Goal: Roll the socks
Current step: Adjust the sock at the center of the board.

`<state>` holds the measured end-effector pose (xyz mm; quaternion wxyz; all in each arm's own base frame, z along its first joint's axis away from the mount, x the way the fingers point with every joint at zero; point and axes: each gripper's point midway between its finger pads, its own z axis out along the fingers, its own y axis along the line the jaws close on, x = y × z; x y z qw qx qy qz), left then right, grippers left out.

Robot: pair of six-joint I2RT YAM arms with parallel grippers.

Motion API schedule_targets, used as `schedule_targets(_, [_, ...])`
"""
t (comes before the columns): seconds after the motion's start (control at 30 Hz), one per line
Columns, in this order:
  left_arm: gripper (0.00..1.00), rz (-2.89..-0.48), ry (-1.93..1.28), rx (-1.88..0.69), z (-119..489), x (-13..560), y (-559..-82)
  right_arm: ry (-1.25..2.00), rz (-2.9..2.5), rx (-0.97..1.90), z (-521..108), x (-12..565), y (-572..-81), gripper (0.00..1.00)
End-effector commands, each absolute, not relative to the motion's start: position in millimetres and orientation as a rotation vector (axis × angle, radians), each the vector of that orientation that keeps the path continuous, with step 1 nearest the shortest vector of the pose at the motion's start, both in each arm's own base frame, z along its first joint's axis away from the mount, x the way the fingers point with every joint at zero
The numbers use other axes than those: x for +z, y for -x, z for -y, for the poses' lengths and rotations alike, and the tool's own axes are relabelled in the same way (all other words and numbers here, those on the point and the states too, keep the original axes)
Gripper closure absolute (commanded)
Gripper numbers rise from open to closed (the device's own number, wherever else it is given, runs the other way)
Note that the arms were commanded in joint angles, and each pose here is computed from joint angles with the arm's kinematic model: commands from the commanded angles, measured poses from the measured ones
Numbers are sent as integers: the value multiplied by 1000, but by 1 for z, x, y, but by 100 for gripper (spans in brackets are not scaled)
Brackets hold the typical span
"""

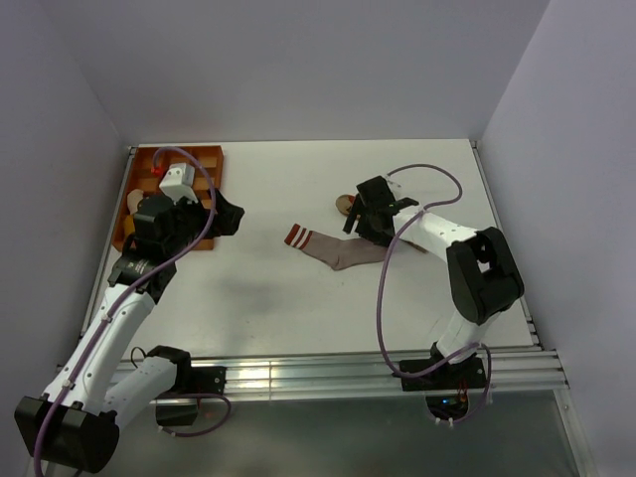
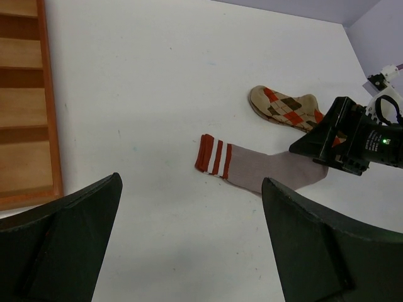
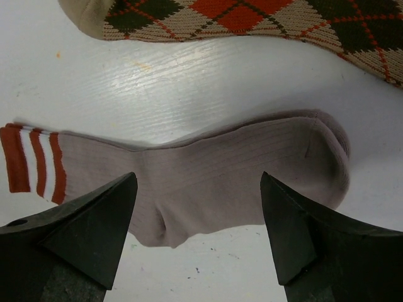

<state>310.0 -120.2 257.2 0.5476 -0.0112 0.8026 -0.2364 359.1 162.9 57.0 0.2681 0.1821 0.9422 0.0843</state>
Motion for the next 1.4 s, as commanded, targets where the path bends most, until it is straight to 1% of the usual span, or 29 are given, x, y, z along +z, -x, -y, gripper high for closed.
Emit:
schedule_targets(0.0, [0, -1861, -16, -574, 124, 267, -309, -528, -2504, 231, -165, 57, -369, 14])
schedule_targets(0.2, [0, -1864, -23, -573, 124, 265, -309, -358, -2549, 265, -178, 47, -377, 14])
schedule_targets(0.4, [0, -1862, -31, -578, 126, 266, -308, -268, -2577, 297, -186, 41, -381, 14])
schedule_targets(0.47, [1, -1863, -36, -576, 126, 265, -308, -181, -2585, 332, -193, 37, -384, 14])
schedule_targets(0.57, [1, -1860, -39, -577, 126, 267, -308, -54, -2576, 283, -191, 37, -394, 14])
schedule_targets(0.67, [1, -1854, -39, -574, 125, 269, -307, 19, -2525, 233, -188, 55, -408, 14])
schedule_targets(0.77, [1, -1855, -33, -567, 124, 269, -307, 43, -2417, 257, -196, 99, -423, 14])
schedule_targets(0.9, [1, -1853, -15, -536, 118, 270, -309, 134, -2304, 311, -236, 146, -426, 14])
schedule_targets(0.93, [1, -1850, -12, -528, 117, 271, -309, 177, -2294, 335, -255, 146, -423, 14])
schedule_targets(0.97, [1, -1847, 5, -510, 113, 272, -310, 189, -2277, 351, -267, 152, -426, 16])
schedule_targets(1.0, [0, -1843, 12, -505, 112, 273, -309, 197, -2277, 367, -276, 152, -426, 18])
schedule_targets(1.03, [1, -1833, 19, -497, 110, 275, -308, 224, -2309, 377, -288, 138, -424, 21])
schedule_targets(1.1, [0, -1821, 54, -465, 103, 276, -309, 233, -2291, 401, -304, 144, -431, 21])
schedule_targets(1.13, [1, -1810, 69, -453, 99, 278, -308, 247, -2305, 404, -312, 134, -431, 22])
schedule_targets(1.23, [1, -1775, 137, -394, 85, 283, -307, 275, -2297, 457, -340, 135, -428, 25])
schedule_targets(1.37, [1, -1730, 235, -314, 64, 289, -305, 267, -2335, 491, -361, 117, -422, 25])
